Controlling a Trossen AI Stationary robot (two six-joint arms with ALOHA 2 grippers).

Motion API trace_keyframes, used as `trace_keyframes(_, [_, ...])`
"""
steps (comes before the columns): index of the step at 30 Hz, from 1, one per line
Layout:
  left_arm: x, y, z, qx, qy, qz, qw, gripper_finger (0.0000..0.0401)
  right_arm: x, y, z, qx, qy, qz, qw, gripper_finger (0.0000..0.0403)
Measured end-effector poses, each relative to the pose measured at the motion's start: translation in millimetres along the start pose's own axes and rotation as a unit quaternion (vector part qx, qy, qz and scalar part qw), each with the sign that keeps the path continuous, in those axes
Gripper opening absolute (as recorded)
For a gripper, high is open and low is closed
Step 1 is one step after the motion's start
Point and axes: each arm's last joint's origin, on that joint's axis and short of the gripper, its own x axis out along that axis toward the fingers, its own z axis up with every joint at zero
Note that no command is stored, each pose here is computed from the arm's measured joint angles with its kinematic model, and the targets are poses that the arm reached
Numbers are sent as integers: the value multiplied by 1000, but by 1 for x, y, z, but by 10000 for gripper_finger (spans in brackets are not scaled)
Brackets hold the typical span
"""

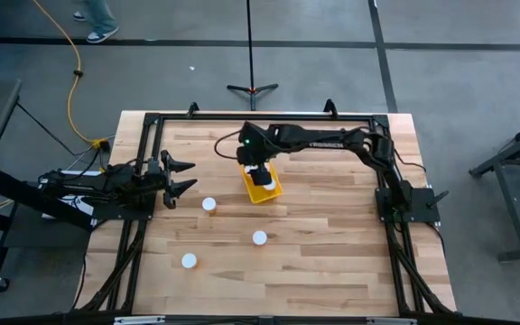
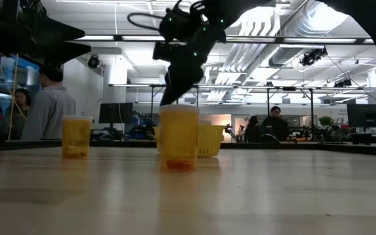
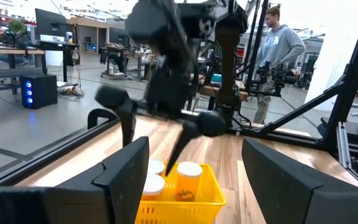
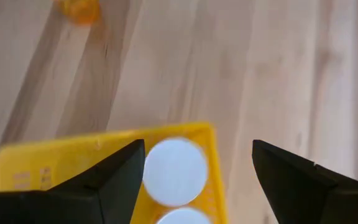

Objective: Pick and place pill bottles into a basket
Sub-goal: Put the orange pill bottle into the yellow bin

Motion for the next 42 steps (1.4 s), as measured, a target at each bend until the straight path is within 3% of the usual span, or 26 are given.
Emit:
trace_keyframes(4, [0, 0, 0, 1, 2, 0, 1000, 292, -23, -6, 19, 10, -20, 1, 1000, 287])
trace_keyframes(8, [0, 0, -1, 3, 6, 1, 1000, 292, -59, -6, 29, 36, -37, 57, 997, 287])
trace_keyframes(10, [0, 0, -1, 3, 6, 0, 1000, 292, -82, -2, 30, 40, -42, 59, 997, 287])
trace_keyframes(15, [0, 0, -3, 7, 14, 1, 1000, 292, -146, 21, 26, 52, -57, 40, 996, 287])
trace_keyframes(22, [0, 0, -3, 7, 14, 1, 1000, 292, -209, 79, -5, 66, -93, -46, 992, 287])
trace_keyframes(28, [0, 0, -3, 2, 14, 1, 1000, 292, -218, 137, -60, 95, -141, -93, 981, 287])
trace_keyframes(32, [0, 0, -3, -6, 14, 1, 1000, 292, -204, 166, -102, 135, -180, -86, 971, 287])
trace_keyframes(37, [0, 0, -3, -6, 14, 1, 1000, 292, -176, 188, -143, 162, -242, -83, 953, 287])
trace_keyframes(42, [0, 0, -3, -6, 14, 1, 1000, 292, -151, 199, -161, 155, -316, -67, 934, 287])
